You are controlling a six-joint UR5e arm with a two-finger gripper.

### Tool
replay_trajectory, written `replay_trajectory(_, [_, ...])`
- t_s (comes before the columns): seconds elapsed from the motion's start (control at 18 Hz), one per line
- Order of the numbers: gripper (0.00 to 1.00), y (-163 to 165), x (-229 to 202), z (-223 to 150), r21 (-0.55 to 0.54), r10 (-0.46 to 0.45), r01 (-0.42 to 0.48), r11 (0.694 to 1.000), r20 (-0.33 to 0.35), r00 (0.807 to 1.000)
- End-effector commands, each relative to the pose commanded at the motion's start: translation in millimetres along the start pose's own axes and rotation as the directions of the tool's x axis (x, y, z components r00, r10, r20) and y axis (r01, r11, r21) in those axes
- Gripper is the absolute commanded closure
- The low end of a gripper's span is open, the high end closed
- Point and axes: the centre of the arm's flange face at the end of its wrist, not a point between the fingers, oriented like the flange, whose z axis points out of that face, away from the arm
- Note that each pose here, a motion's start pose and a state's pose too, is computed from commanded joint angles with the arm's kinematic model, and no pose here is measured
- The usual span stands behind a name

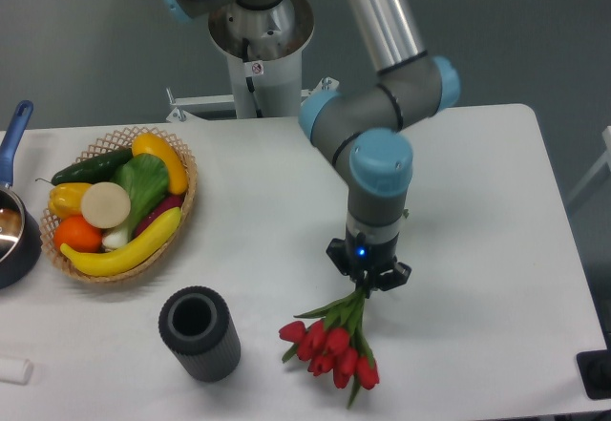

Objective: Pick up the flowers from the table
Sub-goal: 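Lift the red tulip bunch up off the table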

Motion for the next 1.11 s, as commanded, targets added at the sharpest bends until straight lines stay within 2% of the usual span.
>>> replay_trajectory(0.28, [0.79, -7, -12, -65, 0.159, -0.018, 0.015, 0.987, 0.021, 1.000])
replay_trajectory(0.44, [0.79, -19, -10, -102, 0.267, -0.057, 0.054, 0.962, 0.004, 0.998])
replay_trajectory(0.61, [0.79, -11, -20, -130, 0.337, -0.095, 0.092, 0.937, -0.005, 0.995])
replay_trajectory(0.89, [0.79, 0, -33, -148, 0.427, -0.116, 0.126, 0.895, -0.051, 0.992])
replay_trajectory(1.11, [0.79, 5, -38, -154, 0.441, -0.127, 0.136, 0.887, -0.051, 0.991])
